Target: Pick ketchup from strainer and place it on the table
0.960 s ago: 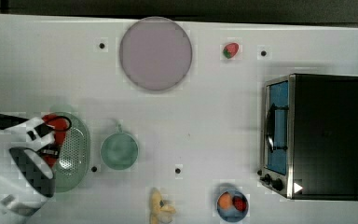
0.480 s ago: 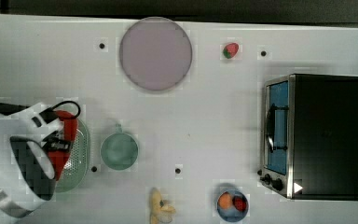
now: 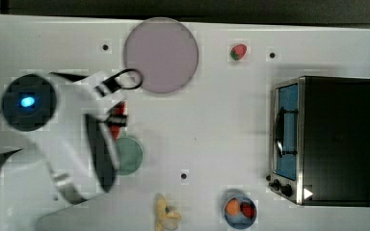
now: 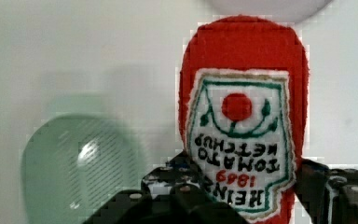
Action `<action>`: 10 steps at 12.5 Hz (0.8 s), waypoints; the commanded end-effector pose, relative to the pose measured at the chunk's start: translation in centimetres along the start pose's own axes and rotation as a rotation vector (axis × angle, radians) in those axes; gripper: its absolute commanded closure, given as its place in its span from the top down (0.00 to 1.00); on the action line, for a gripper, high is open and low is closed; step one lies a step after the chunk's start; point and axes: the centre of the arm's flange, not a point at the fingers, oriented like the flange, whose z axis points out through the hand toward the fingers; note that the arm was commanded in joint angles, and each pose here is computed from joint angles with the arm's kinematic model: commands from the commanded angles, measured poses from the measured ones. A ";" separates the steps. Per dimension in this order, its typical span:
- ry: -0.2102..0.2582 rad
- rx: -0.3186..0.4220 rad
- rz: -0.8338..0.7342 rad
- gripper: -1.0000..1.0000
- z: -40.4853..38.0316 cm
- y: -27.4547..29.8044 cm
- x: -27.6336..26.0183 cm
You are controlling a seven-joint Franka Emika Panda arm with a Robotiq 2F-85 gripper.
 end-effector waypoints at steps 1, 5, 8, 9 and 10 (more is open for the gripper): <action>0.044 -0.004 -0.100 0.56 -2.9 8.8 3.3; 0.026 -0.008 -0.020 0.56 -2.1 18.2 4.6; -0.044 -0.011 0.041 0.56 1.6 21.6 3.3; -0.058 -0.011 0.050 0.56 3.2 22.1 2.7; -0.059 -0.010 0.056 0.56 4.7 22.4 2.3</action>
